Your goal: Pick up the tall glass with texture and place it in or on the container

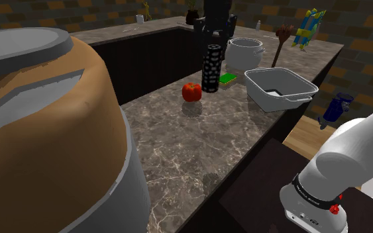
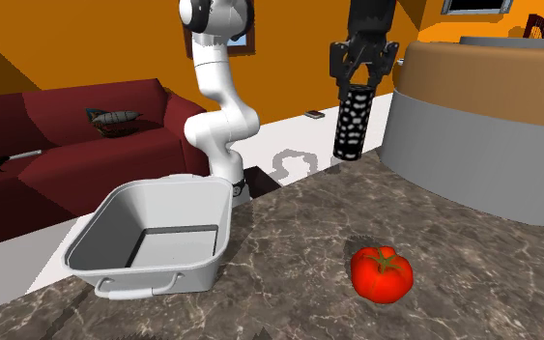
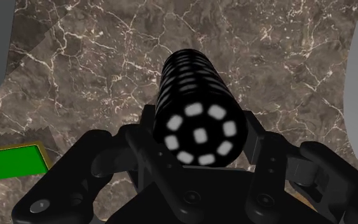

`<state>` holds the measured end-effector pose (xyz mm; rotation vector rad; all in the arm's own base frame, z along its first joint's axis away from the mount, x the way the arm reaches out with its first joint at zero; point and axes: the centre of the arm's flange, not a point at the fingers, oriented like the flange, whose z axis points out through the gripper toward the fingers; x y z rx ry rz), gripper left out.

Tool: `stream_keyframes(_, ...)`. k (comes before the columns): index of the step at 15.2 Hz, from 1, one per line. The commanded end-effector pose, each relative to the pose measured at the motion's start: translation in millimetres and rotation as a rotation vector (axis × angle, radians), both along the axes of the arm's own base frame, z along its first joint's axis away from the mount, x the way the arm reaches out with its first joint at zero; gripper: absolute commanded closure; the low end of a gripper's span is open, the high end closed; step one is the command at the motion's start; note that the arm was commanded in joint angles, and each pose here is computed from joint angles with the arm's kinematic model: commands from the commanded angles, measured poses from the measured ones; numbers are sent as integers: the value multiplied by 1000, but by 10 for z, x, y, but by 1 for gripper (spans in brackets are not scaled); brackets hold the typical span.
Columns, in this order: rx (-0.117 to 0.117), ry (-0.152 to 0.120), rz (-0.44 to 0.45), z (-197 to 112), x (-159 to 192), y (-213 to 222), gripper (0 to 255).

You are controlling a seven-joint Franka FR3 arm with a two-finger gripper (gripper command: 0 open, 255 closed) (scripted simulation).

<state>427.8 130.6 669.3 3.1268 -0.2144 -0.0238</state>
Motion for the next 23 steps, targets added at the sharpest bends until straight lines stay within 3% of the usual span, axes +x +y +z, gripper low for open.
stream_keyframes(1,0,0,0,80,1,-15,255)
stream_keyframes(23,0,0,0,493,-607,-2824,255)
